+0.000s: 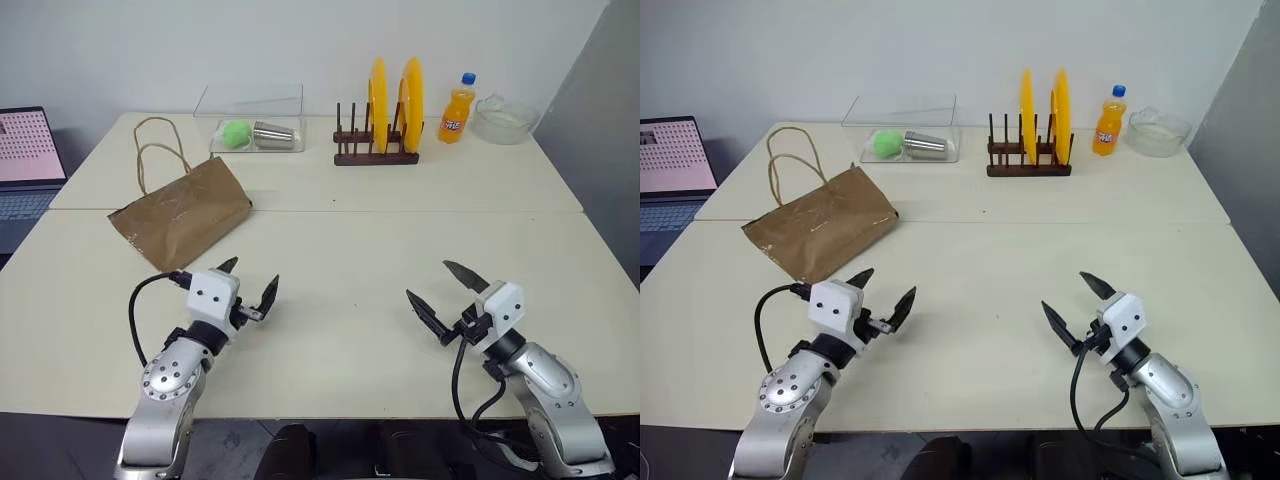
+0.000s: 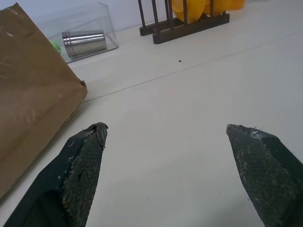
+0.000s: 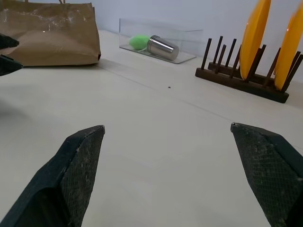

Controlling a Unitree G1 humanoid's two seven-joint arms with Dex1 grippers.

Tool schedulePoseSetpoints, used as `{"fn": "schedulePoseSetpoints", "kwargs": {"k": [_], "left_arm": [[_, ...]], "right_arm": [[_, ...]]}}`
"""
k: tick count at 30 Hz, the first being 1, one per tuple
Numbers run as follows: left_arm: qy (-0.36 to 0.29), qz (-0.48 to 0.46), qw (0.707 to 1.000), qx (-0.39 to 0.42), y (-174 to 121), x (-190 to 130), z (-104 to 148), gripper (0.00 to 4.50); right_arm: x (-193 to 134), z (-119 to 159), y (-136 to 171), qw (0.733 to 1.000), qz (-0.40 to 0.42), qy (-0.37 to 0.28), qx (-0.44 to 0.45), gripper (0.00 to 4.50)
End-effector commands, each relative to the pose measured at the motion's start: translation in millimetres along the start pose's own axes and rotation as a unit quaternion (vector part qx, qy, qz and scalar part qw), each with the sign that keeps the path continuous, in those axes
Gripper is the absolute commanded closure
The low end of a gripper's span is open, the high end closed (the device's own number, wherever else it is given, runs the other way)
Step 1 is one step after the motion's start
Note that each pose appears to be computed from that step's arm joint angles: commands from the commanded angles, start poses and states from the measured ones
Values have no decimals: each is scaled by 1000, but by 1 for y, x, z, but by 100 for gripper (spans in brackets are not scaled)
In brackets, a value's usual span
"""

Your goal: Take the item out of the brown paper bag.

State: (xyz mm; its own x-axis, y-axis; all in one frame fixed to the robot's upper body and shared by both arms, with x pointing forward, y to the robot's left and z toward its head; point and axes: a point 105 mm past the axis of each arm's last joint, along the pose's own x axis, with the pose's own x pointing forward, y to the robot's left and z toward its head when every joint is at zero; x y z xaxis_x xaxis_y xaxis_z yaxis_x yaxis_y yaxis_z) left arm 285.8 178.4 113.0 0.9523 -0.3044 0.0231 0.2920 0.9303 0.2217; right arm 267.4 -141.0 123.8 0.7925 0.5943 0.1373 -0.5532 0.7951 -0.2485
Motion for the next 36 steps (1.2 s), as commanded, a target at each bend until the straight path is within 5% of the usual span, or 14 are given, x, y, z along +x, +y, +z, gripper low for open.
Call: {"fn": "schedulePoseSetpoints", "kwargs": {"k": [1,26,36], "left_arm": [[-27,2,1000,9,3,2,13,23],[-52,48,997,12,21,0,24,23],[-77,78,993,39,34,-17,36,23]], "right_arm": [[2,9,-3,1000,-3,-21,-18,0],[8,-3,7,999,37,-8,-23,0],[30,48,25,980,194,-55,-4,0]]}}
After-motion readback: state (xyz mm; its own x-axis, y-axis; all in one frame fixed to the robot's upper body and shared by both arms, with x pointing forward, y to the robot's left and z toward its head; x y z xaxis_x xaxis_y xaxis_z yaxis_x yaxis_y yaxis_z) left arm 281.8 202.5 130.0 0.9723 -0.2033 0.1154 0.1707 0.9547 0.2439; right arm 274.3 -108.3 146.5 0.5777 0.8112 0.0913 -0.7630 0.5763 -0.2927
